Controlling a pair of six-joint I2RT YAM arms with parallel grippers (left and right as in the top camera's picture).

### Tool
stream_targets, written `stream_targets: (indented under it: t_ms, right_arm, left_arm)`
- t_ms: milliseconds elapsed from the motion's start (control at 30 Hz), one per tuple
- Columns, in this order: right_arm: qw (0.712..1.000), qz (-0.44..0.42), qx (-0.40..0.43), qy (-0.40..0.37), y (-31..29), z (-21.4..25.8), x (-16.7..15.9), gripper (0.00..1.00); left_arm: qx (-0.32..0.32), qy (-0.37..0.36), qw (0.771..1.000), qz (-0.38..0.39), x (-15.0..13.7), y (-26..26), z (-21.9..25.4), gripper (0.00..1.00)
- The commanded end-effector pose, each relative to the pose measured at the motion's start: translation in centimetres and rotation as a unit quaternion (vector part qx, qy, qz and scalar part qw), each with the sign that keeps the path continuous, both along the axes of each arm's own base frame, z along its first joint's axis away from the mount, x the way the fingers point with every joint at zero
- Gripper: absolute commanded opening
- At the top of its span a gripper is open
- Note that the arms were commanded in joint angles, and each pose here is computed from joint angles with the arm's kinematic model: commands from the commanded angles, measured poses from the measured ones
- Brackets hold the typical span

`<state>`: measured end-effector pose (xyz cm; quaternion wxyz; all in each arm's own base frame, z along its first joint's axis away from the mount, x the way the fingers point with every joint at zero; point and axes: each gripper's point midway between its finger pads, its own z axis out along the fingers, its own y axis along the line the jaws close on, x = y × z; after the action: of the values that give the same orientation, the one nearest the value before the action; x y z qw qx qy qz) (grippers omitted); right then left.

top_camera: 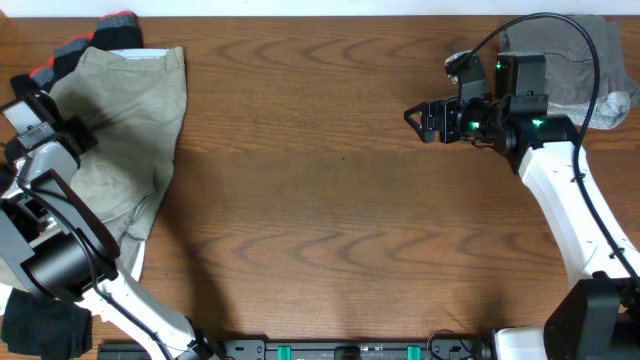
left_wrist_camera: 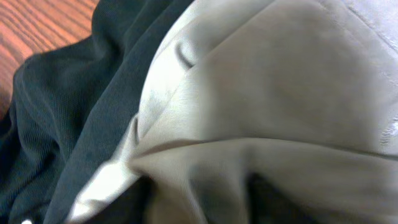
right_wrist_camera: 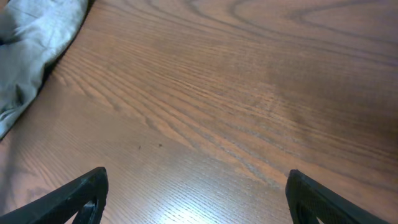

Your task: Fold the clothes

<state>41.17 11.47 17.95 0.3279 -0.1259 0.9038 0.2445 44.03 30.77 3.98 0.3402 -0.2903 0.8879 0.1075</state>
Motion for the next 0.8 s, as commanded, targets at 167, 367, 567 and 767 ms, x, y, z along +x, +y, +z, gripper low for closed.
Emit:
stream_targets:
  t_ms: [167,367,567,767]
  right_arm:
    - [1.0,-0.003,0.001,-0.003,0.3,0.3,0.5,0.87]
    - [1.0,-0.003,0.001,-0.003,0.3,0.3,0.5,0.86]
    - [1.0,-0.004,0.002,-0.003,0.3,0.3,0.5,0.86]
    - [1.0,-0.004,0.002,-0.001,0.3,0.3,0.4,0.86]
  left_arm:
    - [0.016,-0.059,0.997,0.037,0.6,0.8,5.9,0.19]
    - [0.013,-0.13,0.99,0.057,-0.1,-1.3,14.4,0.15]
    - [0.0,-0.163,0.987,-0.003,-0.5,-7.5,20.6,0.14]
    - [-0.012,-0.136,0.991,-0.008,-0.8,-11.3,20.6,0.09]
